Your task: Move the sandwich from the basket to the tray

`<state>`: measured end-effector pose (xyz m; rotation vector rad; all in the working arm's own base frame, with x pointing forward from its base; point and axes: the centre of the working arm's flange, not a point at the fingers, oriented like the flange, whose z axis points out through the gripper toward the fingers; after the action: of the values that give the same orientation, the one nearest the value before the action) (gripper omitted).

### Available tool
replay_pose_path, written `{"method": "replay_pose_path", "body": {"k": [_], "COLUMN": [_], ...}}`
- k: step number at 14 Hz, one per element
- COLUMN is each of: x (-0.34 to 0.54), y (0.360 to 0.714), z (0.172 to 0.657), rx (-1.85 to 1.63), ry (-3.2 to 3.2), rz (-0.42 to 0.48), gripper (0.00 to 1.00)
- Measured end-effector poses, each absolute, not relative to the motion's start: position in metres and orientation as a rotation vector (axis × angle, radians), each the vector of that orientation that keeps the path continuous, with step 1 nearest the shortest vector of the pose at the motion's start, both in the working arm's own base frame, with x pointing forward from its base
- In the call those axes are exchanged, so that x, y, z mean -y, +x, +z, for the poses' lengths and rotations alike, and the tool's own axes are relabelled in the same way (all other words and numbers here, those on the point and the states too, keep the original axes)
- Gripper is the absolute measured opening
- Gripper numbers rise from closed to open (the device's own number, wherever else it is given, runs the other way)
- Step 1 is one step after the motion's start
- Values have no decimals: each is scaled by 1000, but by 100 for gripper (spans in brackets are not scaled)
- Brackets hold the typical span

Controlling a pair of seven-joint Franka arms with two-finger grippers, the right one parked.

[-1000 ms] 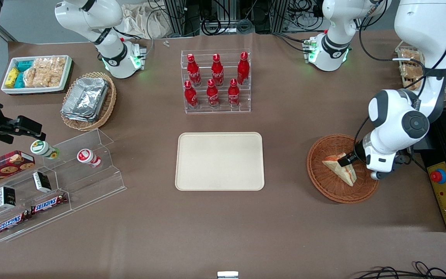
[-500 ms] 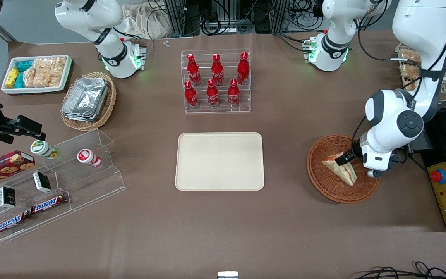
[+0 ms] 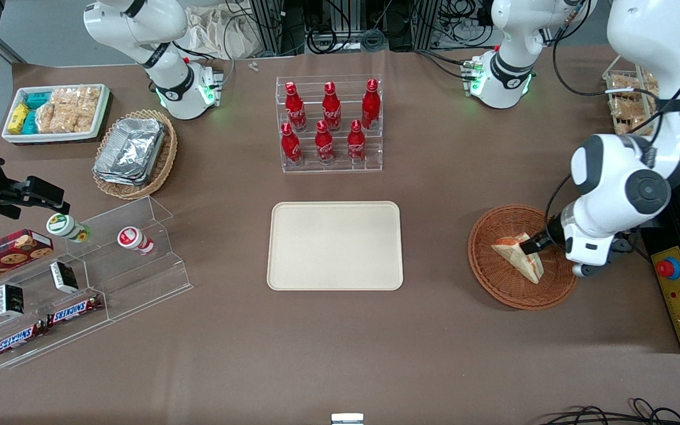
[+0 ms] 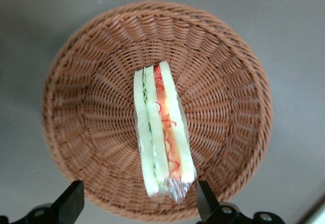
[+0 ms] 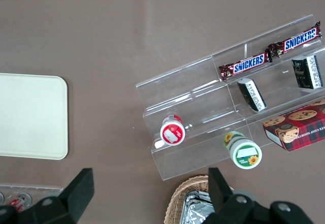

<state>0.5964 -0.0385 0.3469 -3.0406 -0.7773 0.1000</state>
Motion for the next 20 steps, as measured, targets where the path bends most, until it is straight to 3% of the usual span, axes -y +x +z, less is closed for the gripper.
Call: {"method": "replay_pose_path", "body": {"k": [5,10,13,16,20], "x": [40,39,44,58,59], "y": [590,590,604,621,619], "z": [439,534,505,423,328], "rx": [375,176,256,565,929], "ry": [-3103,-3132,-3143,-3130,-3044], "rz": [67,122,110,27,43], "gripper": [100,100,100,100,100]}}
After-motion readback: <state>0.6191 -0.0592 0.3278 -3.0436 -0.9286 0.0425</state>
